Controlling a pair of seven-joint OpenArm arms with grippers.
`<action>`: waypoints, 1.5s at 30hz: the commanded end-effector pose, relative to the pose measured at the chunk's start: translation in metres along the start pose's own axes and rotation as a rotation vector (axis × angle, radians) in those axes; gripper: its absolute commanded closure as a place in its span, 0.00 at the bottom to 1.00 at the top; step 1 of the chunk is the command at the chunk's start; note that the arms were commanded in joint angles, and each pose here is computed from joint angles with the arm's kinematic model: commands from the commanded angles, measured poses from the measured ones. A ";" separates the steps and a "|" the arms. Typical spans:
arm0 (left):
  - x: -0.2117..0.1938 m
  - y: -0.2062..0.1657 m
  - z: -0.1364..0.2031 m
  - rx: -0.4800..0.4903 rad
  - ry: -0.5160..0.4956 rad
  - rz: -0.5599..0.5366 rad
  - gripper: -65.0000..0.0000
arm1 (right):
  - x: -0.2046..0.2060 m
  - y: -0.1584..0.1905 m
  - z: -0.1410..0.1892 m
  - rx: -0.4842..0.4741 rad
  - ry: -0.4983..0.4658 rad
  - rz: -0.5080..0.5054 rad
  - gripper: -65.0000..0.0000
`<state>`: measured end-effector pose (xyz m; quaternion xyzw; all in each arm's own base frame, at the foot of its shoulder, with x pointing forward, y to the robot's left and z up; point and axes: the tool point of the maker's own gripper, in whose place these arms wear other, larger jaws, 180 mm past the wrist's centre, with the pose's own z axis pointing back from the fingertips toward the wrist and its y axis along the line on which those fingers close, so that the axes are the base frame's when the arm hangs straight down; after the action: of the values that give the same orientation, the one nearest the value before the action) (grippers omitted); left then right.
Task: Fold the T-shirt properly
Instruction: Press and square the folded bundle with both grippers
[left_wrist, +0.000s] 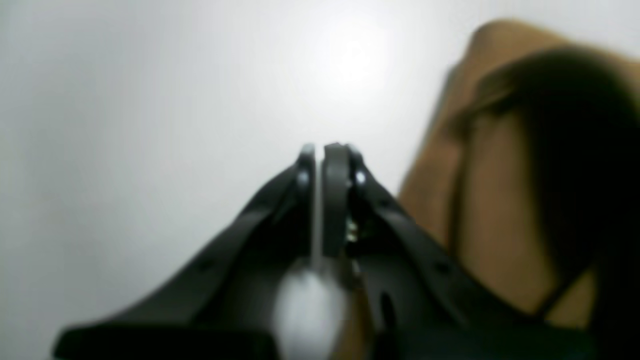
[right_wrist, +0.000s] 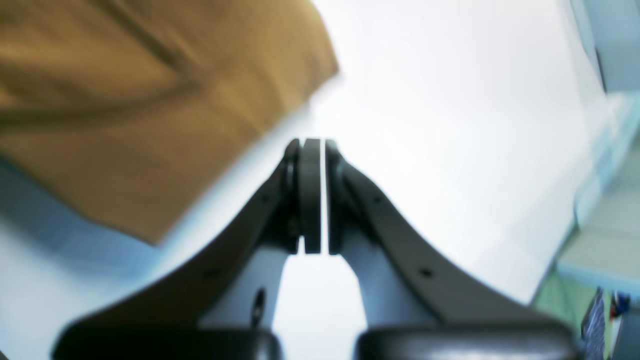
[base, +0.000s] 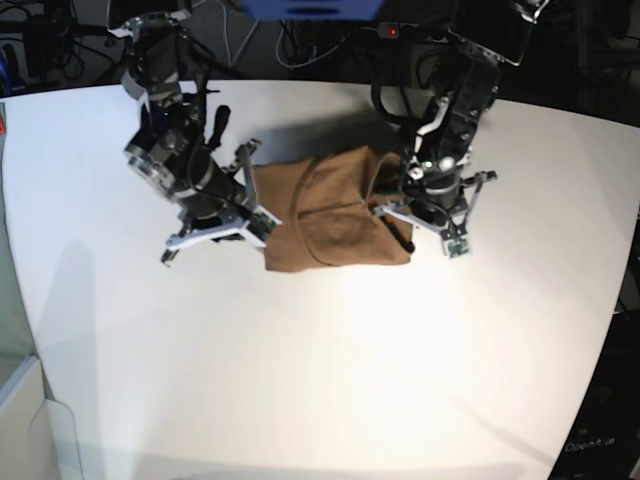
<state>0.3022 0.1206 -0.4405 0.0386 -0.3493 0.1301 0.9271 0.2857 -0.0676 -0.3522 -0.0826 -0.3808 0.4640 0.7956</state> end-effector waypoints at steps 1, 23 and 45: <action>-0.006 -0.019 -0.001 -0.066 0.061 -0.006 0.96 | 0.010 -0.009 0.004 -0.026 -0.040 -0.004 1.00; -0.009 0.028 0.070 -0.113 0.146 0.049 0.96 | -0.008 -0.023 -0.001 -0.047 -0.036 -0.034 1.00; -0.071 -0.028 0.051 -0.169 0.310 0.011 0.96 | -0.038 -0.015 -0.030 0.025 0.007 -0.034 1.00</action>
<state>0.2354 0.0702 -0.4416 -0.0629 -0.2346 0.1058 0.9643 0.2979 -0.1035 -0.3983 -0.0666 -0.3509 0.4591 0.8134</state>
